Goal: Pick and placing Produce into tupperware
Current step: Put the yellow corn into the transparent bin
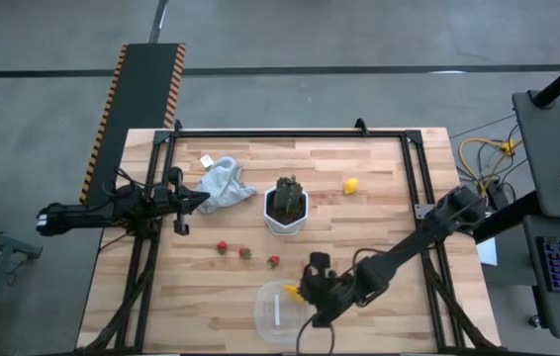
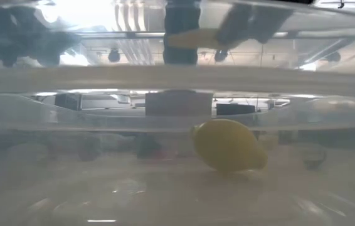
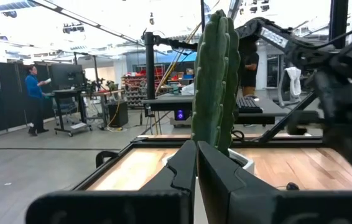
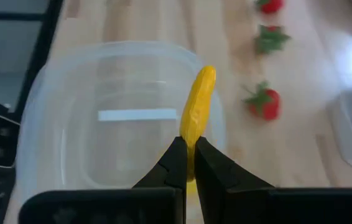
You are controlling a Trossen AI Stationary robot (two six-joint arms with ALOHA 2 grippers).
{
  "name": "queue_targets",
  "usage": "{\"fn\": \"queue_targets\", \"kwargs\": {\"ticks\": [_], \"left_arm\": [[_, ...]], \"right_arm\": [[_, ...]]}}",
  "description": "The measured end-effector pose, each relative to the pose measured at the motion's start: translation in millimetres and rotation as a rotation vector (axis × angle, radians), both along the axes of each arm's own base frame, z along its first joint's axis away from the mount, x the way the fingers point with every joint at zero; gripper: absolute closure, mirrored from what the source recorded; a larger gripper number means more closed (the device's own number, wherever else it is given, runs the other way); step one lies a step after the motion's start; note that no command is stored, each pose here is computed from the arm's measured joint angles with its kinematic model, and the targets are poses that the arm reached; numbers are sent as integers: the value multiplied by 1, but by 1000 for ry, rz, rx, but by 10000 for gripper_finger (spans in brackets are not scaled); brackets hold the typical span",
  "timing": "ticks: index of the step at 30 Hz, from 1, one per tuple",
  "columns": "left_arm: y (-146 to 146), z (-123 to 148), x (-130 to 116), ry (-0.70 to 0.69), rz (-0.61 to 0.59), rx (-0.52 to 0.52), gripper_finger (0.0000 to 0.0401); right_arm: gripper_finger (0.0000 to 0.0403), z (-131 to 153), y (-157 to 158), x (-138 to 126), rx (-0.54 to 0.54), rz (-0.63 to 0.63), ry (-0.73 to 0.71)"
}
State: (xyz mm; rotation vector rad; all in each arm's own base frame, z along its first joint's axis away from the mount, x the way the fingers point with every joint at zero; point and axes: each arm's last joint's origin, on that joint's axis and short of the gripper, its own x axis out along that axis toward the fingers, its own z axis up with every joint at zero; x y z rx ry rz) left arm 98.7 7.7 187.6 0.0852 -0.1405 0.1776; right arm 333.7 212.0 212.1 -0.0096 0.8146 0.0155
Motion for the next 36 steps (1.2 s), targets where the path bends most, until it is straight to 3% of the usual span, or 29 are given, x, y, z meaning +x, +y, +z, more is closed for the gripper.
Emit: {"fn": "queue_targets", "kwargs": {"ticks": [7,19,28,36], "left_arm": [[0,2,0,-18,0,1,401],[0,5,-1,-50,-1,3,401],[0,5,-1,-48,-1,2,401],[0,8,-2,-78,9,48,401]], "right_arm": [[394,0,12,18,-14,66,23],[394,-2,-2,28,-14,50,32],[394,-40,-2,40,-23,56,127],[394,-35,0,44,1,42,95]]}}
